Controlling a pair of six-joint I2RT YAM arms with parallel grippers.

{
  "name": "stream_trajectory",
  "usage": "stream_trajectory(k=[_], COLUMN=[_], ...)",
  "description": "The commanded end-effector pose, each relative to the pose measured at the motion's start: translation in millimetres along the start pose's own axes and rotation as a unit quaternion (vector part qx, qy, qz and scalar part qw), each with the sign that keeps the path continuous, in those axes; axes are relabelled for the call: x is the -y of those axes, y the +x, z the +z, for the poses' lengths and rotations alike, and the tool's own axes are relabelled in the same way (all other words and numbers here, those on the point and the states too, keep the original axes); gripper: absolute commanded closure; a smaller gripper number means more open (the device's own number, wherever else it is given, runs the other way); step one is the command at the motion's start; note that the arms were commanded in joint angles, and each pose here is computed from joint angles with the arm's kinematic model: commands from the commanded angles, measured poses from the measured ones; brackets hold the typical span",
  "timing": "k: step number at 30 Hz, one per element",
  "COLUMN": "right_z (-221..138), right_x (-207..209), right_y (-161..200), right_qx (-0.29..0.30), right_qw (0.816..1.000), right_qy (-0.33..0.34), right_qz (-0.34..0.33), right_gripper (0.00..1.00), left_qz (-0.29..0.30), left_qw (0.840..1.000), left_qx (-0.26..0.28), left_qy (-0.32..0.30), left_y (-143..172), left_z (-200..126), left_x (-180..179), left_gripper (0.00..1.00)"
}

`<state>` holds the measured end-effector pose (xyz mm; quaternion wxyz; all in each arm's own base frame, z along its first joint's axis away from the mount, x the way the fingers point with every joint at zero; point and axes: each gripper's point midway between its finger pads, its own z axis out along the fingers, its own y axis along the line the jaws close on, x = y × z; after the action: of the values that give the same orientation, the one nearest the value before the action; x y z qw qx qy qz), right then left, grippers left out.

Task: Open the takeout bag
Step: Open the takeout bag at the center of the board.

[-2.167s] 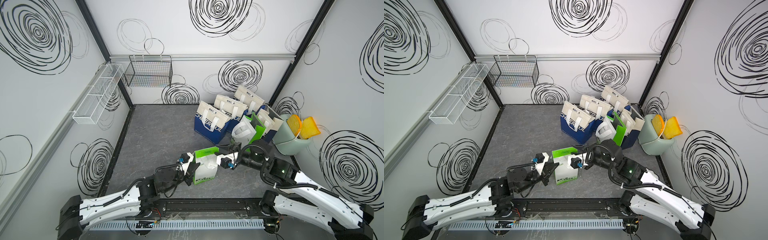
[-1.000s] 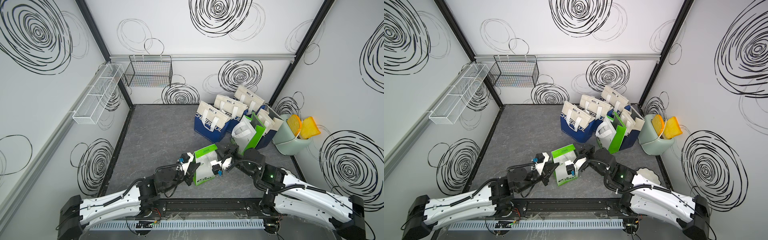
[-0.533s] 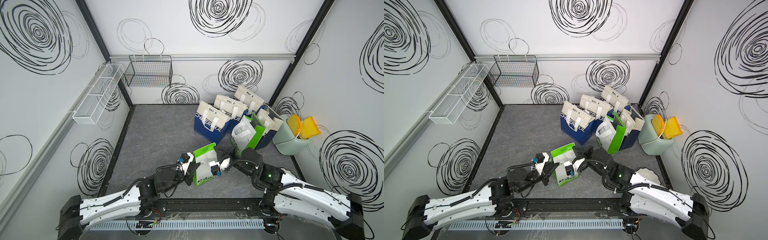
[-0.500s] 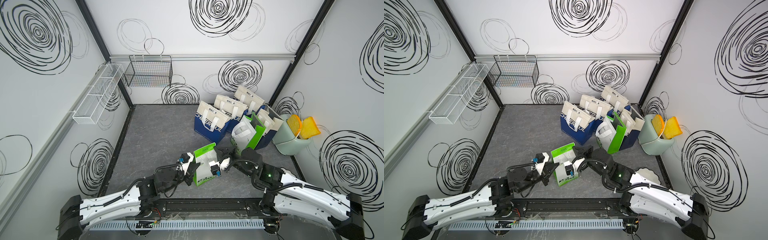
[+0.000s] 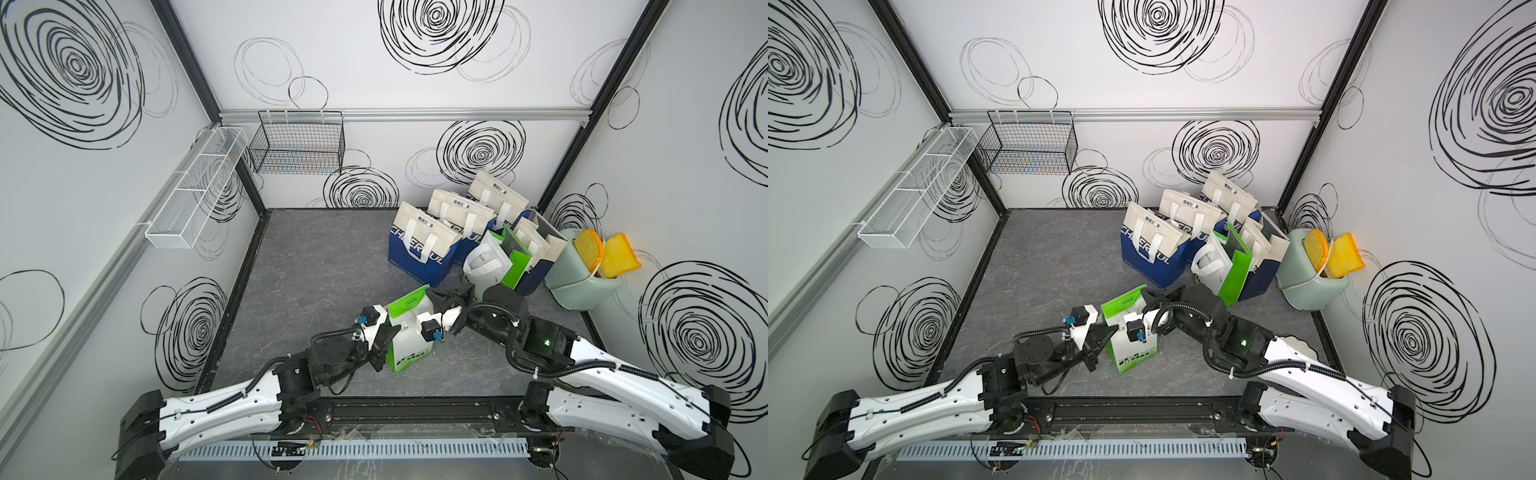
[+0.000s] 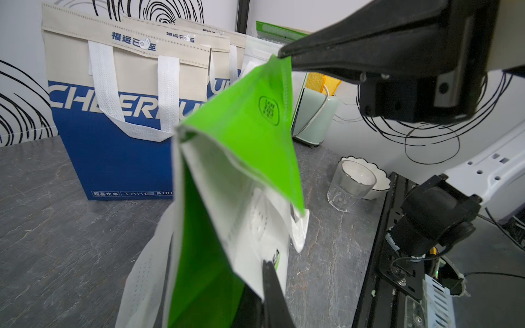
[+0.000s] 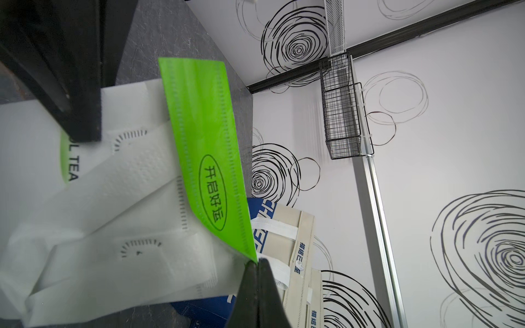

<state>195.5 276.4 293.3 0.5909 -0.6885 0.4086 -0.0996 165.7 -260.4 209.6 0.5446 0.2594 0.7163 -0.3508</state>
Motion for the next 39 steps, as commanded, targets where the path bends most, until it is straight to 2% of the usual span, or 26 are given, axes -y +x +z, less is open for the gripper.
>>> stream_trajectory(k=[1,12,19,32,39], right_z=[-7,-7,-7,-16,-15], right_x=[23,28,48,74,73], right_y=[-14,-19,-26,-31,-31], right_qx=[0.026,0.036,0.048,0.075,0.086], right_qw=[0.999,0.998,0.993,0.981,0.975], right_qy=[0.022,0.012,0.020,0.024,0.000], right_qz=[0.023,0.047,0.108,0.179,0.206], right_gripper=[1.00,1.00,1.00,1.00,1.00], left_qz=[-0.007,-0.007,-0.007,-0.004,-0.004], left_qw=[1.000,1.000,1.000,1.000,1.000], left_qx=[0.017,0.015,0.015,0.007,0.005], left_qy=[0.010,0.010,0.010,0.004,0.002], left_y=[-8,-7,-7,-4,-4], left_z=[-1,0,0,0,1], left_x=[4,4,4,2,1], left_gripper=[1.00,1.00,1.00,1.00,1.00])
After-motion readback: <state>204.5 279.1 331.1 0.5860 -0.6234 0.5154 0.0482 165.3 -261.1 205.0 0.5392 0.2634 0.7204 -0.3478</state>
